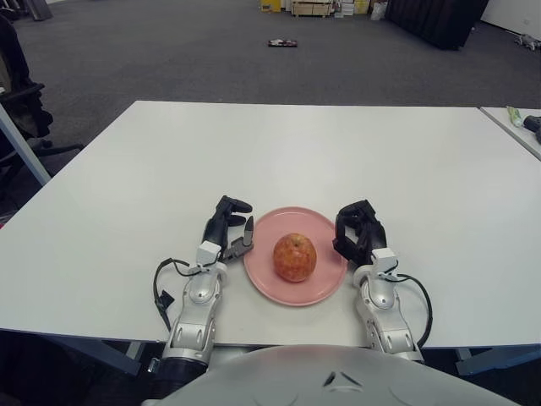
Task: Put the apple into the plate.
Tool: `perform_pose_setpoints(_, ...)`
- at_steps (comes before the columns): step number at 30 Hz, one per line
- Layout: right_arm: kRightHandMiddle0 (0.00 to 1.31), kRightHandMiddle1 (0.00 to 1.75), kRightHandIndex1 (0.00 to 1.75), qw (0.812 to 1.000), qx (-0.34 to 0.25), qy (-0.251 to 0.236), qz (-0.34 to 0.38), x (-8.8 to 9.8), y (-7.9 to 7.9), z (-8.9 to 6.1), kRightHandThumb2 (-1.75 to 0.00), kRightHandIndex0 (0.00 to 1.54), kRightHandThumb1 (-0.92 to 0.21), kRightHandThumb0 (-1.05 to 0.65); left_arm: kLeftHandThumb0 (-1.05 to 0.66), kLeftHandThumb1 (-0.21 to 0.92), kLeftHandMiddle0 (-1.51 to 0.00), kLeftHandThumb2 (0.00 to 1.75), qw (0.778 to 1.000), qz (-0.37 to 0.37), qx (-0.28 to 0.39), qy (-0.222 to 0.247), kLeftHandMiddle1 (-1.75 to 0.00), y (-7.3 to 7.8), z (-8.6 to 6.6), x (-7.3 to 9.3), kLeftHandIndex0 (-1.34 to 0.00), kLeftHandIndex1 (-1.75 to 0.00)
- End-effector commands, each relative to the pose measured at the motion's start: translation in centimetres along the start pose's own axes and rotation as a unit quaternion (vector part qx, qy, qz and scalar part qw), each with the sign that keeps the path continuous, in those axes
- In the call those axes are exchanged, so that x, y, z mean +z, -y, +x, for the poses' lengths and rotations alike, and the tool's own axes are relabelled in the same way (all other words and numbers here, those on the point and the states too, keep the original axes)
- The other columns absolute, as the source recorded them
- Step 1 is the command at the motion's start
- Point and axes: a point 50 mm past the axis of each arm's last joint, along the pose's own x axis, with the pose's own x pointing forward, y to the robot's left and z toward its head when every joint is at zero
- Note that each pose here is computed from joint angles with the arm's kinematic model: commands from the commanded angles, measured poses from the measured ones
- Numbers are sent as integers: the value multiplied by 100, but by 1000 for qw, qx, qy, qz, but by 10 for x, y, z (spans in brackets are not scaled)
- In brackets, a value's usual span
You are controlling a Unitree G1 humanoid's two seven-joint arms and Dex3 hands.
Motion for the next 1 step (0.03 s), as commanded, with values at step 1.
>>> perform_pose_setpoints(1,36,175,162,1000,-10,-20,1,-7,2,-2,-91,54,-64,-39,-40,60,-74,97,999,-1,-19,-32,-175,2,-4,-10,-40,-175)
